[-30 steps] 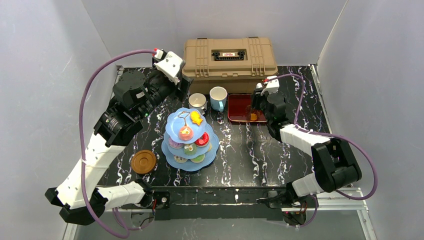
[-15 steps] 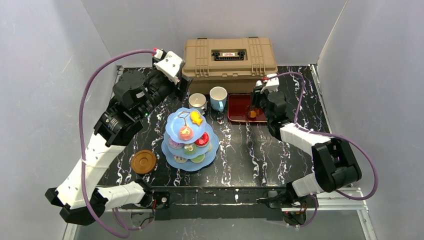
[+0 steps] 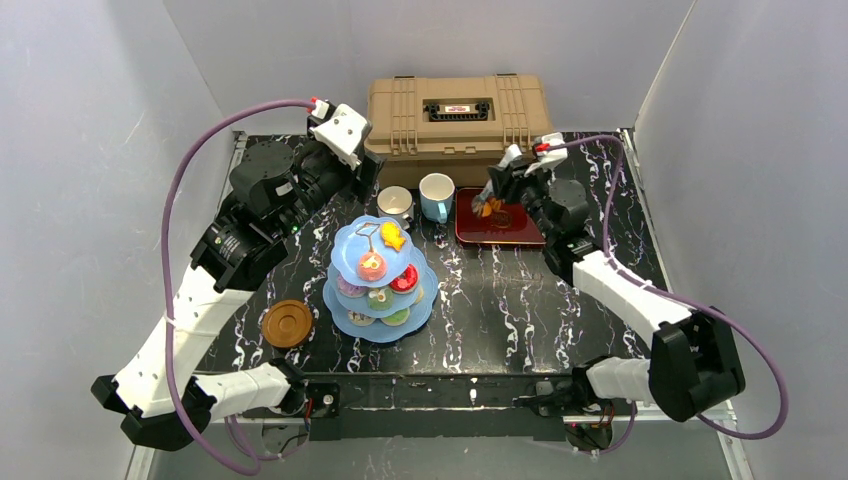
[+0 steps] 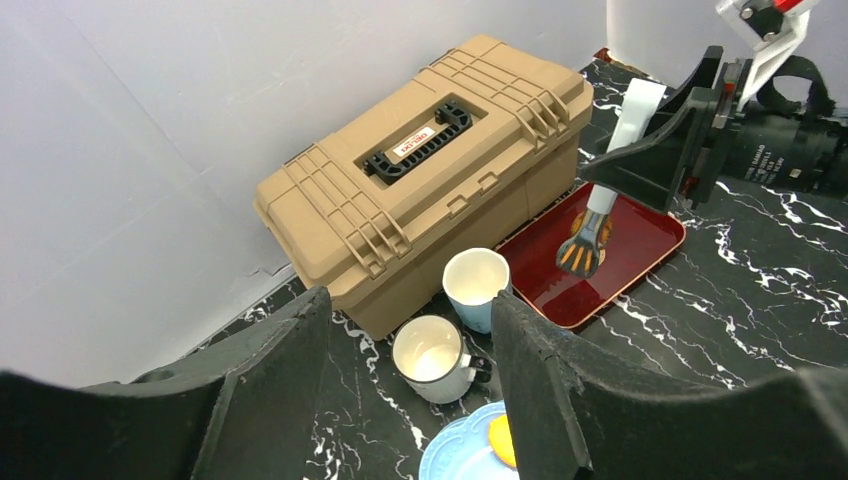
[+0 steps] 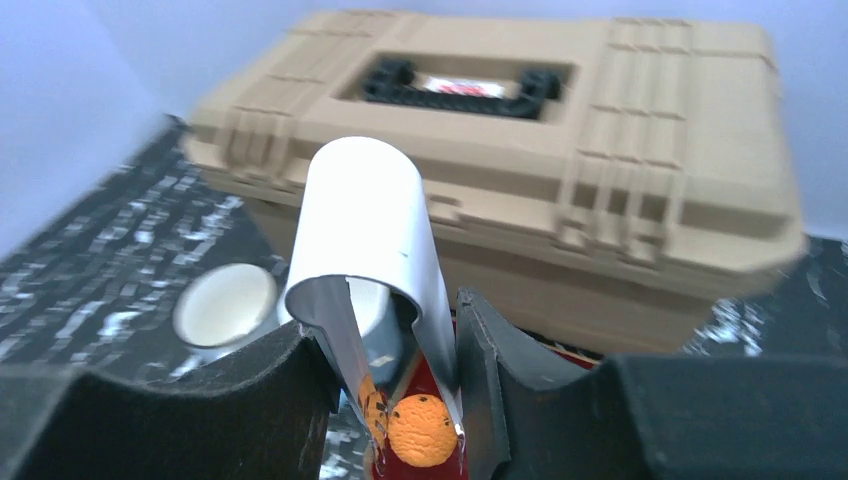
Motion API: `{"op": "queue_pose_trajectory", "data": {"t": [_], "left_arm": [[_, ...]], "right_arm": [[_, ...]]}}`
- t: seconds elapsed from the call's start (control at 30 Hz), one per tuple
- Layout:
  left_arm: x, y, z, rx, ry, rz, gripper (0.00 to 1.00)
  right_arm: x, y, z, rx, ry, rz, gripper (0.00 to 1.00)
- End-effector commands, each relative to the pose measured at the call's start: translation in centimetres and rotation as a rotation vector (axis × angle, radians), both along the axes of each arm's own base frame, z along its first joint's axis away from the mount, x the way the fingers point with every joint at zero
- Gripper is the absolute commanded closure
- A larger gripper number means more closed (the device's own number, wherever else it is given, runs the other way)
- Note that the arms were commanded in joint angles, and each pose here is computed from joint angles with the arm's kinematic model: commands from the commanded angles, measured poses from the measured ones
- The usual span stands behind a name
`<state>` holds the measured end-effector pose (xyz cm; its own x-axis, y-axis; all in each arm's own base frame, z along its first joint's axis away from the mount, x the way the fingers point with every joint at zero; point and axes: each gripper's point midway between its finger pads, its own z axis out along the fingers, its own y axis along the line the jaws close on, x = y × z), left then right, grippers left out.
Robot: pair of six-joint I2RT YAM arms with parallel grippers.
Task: Serve the afternoon tea
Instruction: Pick up the desert from the tray, then place the desert on the desert table.
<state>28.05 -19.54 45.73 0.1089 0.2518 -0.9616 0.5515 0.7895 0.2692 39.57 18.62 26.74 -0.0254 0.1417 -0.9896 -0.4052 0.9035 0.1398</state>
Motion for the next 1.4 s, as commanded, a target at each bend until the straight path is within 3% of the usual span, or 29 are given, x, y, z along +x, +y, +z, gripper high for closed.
{"op": "queue_pose_trajectory", "data": {"t": [0.0,0.33,0.53,1.37], "left_arm": [[-0.3,0.2,0.8,-0.033,-0.016,-0.005,0.43],[-0.4,0.4,1.0,-0.032,-0.018,-0.002,0.44],[-0.4,0.3,0.8,-0.031,-0.018,-0.004,0.45],[-0.4,0.2,1.4,-0.038,-0.02,-0.009,0.44]], "right_arm": [[-2.9,4.8,6.2,0.106,-0.105,0.173,0.99],[-6.6,12.2,8.2,0.154,-0.132,0.359,0.99],[-7.6,13.3,9.5,0.191,-0.138,0.395,0.99],[-9.6,16.0,7.0,0.317,-0.064,0.532,0.99]]}}
